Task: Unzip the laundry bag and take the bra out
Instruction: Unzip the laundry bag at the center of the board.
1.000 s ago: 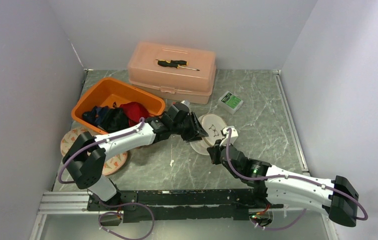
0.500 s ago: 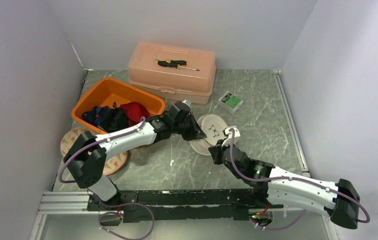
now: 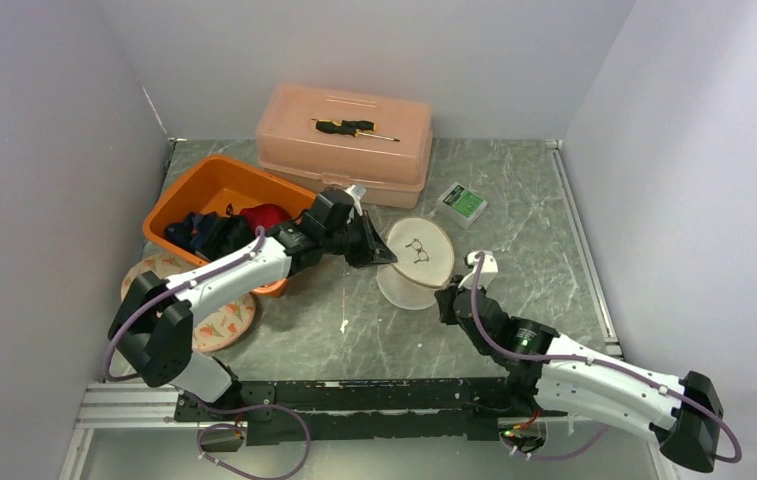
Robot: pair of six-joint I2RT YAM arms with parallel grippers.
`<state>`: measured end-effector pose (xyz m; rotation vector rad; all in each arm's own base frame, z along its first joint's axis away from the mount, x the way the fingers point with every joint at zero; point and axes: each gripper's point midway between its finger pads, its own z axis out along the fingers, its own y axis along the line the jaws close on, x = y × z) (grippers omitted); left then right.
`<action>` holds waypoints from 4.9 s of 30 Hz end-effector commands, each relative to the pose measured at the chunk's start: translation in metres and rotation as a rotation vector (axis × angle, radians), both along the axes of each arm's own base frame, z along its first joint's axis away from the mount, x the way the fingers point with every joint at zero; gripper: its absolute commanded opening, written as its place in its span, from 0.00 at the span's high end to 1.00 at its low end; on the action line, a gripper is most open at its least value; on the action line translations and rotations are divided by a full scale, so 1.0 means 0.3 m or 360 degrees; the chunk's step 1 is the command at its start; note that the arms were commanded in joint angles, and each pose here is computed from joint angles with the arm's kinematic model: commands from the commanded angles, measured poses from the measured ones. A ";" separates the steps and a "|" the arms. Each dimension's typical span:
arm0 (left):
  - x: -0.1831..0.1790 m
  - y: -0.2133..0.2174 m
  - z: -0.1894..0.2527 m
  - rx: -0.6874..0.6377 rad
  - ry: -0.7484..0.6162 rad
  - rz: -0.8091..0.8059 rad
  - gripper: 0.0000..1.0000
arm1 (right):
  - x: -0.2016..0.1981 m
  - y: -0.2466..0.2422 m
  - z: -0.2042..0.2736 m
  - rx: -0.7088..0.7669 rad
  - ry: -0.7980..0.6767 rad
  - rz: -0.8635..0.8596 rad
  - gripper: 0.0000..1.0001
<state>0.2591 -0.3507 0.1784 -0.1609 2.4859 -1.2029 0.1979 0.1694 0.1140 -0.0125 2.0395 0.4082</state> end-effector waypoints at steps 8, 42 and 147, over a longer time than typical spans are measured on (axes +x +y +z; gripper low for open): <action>-0.010 0.068 0.143 0.0031 -0.0400 -0.0301 0.97 | 0.019 0.051 0.234 0.0154 -0.0384 0.0234 1.00; 0.098 0.215 0.085 -0.0181 -0.0104 0.0354 0.06 | -0.033 0.163 0.131 0.0180 -0.0255 0.0362 1.00; -0.154 -0.093 -0.006 -0.0321 0.0126 0.0215 0.05 | -0.047 0.161 0.135 0.0088 -0.0230 0.0228 1.00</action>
